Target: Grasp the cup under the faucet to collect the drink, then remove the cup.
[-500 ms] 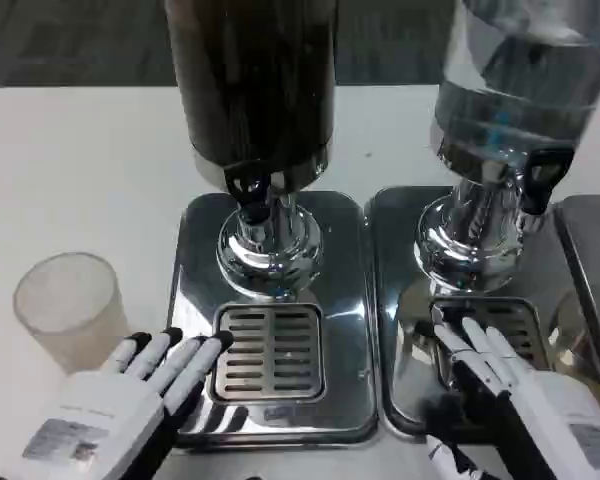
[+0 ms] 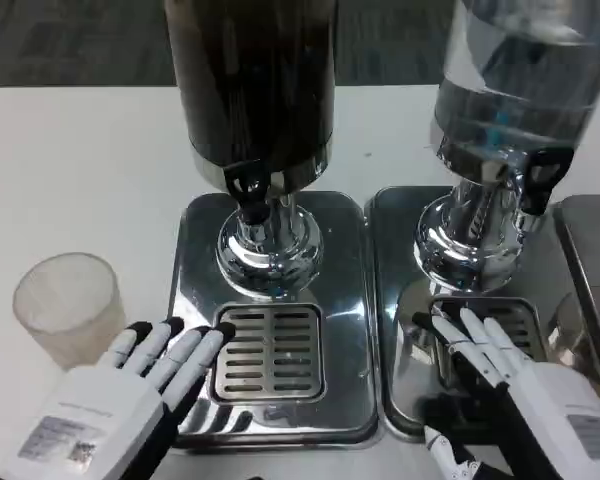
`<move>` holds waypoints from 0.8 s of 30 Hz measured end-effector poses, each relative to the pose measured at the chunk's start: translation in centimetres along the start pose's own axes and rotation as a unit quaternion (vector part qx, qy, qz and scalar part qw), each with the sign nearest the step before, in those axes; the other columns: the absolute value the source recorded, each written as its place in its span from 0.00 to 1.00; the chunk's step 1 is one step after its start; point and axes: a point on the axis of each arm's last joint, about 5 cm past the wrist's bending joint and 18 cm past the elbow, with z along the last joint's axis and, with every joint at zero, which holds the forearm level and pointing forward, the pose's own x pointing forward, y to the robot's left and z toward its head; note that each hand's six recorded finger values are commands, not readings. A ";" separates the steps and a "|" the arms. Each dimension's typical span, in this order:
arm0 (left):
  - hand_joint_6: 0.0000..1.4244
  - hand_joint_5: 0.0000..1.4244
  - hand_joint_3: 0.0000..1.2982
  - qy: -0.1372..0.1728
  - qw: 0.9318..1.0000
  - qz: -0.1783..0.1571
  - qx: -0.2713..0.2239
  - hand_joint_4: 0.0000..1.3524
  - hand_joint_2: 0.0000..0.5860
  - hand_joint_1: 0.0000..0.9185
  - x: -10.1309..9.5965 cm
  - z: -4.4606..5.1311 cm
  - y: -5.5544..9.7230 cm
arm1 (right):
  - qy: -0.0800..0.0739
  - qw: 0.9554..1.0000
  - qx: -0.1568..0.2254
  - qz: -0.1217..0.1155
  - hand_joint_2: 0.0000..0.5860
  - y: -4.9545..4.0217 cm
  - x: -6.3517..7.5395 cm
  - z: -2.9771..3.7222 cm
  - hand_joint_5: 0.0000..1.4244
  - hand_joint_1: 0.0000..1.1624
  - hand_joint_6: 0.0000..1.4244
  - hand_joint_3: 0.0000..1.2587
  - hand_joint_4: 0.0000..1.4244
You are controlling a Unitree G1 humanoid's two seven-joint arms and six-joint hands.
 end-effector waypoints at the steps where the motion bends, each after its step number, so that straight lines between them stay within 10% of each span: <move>1: 0.00 0.00 0.00 -0.001 1.000 0.004 0.002 0.00 0.20 0.00 -0.1 -0.04 0.0 | 0.000 1.000 0.000 0.001 0.98 0.00 0.0 -0.04 0.00 0.48 0.07 0.09 0.00; 24: 0.00 0.00 0.00 0.011 0.997 0.070 -0.034 0.00 0.12 0.00 -0.3 -1.88 0.3 | 0.012 1.000 0.009 0.009 0.98 0.33 -0.3 -0.29 0.00 0.48 0.08 0.09 0.00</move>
